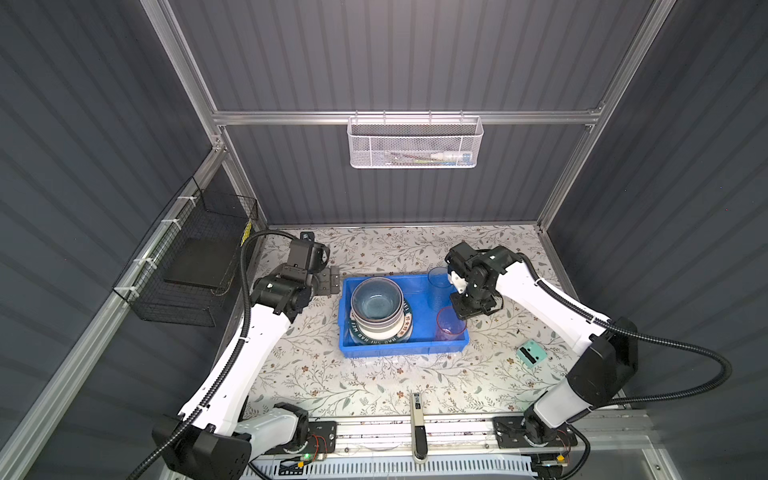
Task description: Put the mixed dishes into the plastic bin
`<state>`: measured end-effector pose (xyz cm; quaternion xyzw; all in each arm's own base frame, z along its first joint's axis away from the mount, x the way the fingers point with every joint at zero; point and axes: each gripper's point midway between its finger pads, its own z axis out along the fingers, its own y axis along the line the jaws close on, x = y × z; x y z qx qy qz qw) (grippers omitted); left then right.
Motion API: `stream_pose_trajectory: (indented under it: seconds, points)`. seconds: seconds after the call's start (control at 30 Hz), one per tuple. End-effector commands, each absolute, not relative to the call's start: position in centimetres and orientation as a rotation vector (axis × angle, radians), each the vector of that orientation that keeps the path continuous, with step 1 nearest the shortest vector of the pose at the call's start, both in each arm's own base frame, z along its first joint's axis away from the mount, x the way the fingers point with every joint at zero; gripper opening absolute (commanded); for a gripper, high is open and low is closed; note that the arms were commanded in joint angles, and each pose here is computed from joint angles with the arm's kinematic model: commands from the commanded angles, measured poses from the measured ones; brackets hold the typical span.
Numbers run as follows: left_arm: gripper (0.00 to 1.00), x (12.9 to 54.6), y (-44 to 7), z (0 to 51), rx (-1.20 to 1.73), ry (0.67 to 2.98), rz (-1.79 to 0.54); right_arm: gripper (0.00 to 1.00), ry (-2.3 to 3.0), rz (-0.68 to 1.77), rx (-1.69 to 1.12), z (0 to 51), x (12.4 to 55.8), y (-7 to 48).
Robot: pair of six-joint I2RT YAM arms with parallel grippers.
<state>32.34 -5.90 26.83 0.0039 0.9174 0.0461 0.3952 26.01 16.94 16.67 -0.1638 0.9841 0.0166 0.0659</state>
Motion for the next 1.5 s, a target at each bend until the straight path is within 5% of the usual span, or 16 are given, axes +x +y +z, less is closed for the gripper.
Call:
stream_pose_trajectory:
  seconds: [0.0, 0.47, 0.97, 1.47]
  points:
    - [1.0, 32.9, -5.8, 28.0, 0.015, 2.286, 0.121, 0.52, 2.888, 0.111, -0.474, 19.7, 26.5, 16.9]
    - [1.0, 36.6, -4.7, 27.0, -0.011, 2.169, 0.225, 0.99, 2.435, 0.188, -0.139, 27.3, 34.2, 10.5]
    - [1.0, 38.9, -0.1, 16.8, -0.13, 2.0, 0.256, 0.99, 2.051, -0.031, 0.303, 18.4, 37.7, -3.6]
    - [1.0, 39.5, 1.3, 9.2, -0.116, 1.978, 0.188, 0.99, 1.89, -0.139, 0.304, 13.2, 38.1, -6.0]
